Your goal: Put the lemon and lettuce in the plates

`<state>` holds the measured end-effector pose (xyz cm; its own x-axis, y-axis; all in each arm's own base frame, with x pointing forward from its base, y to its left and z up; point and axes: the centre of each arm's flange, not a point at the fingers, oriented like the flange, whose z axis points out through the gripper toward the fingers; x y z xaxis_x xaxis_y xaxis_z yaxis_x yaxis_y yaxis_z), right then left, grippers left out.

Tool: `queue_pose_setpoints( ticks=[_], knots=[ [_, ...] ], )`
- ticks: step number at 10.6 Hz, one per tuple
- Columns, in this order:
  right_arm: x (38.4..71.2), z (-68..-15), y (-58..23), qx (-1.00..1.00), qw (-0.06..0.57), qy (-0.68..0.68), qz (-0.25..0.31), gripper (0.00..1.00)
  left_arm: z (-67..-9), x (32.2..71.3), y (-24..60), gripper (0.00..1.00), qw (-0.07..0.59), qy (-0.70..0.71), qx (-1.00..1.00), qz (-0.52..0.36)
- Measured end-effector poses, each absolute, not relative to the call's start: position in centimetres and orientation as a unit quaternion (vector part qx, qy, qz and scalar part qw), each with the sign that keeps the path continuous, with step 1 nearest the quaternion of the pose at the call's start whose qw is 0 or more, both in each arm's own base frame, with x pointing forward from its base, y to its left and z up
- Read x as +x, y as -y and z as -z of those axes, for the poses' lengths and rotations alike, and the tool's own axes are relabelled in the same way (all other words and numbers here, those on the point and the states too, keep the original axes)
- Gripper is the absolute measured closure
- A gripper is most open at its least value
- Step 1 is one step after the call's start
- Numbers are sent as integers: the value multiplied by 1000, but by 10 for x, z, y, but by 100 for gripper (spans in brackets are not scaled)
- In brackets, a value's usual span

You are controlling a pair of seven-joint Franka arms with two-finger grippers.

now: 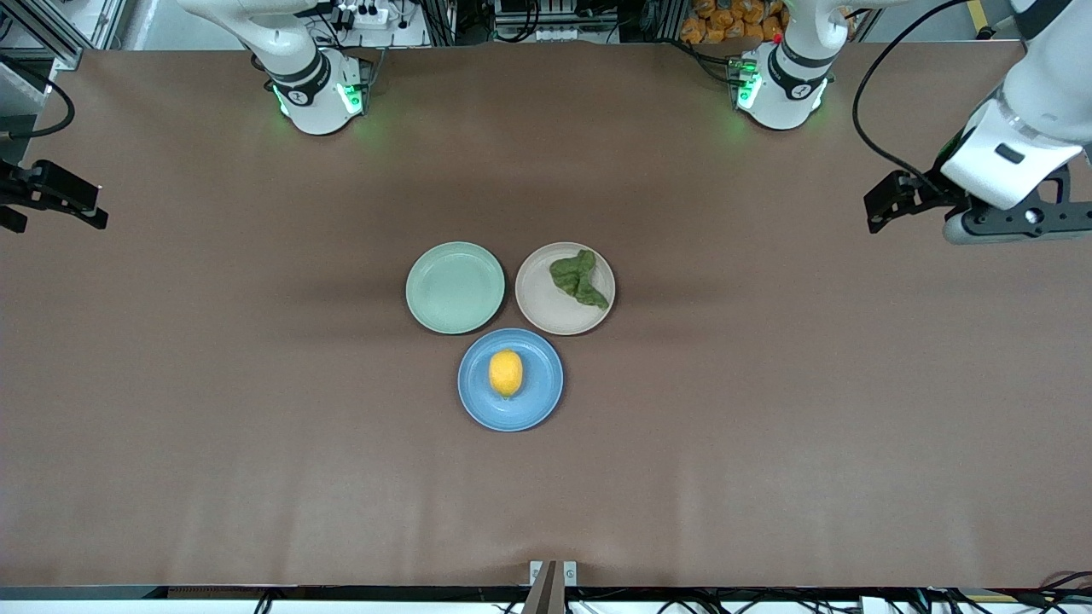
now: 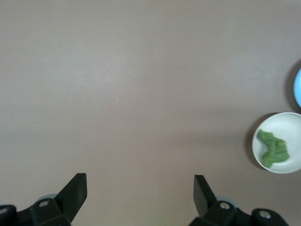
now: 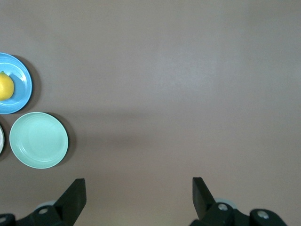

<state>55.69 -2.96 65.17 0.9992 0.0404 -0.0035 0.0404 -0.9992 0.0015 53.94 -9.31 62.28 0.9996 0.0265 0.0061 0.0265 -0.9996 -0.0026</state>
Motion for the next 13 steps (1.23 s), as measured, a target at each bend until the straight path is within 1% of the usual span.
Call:
queue_pose_setpoints(
  ticks=[2,4,13],
  knots=[
    [558,-651,28,1000,1,-21,1,0,-636,539,88,0,-20,21,-1000,4],
    [558,-650,27,1000,1,-23,1,0,-639,540,82,0,-27,27,-999,6],
    [558,-648,23,1000,1,-26,3,0,-648,540,85,0,-11,-19,-1000,21]
  ],
)
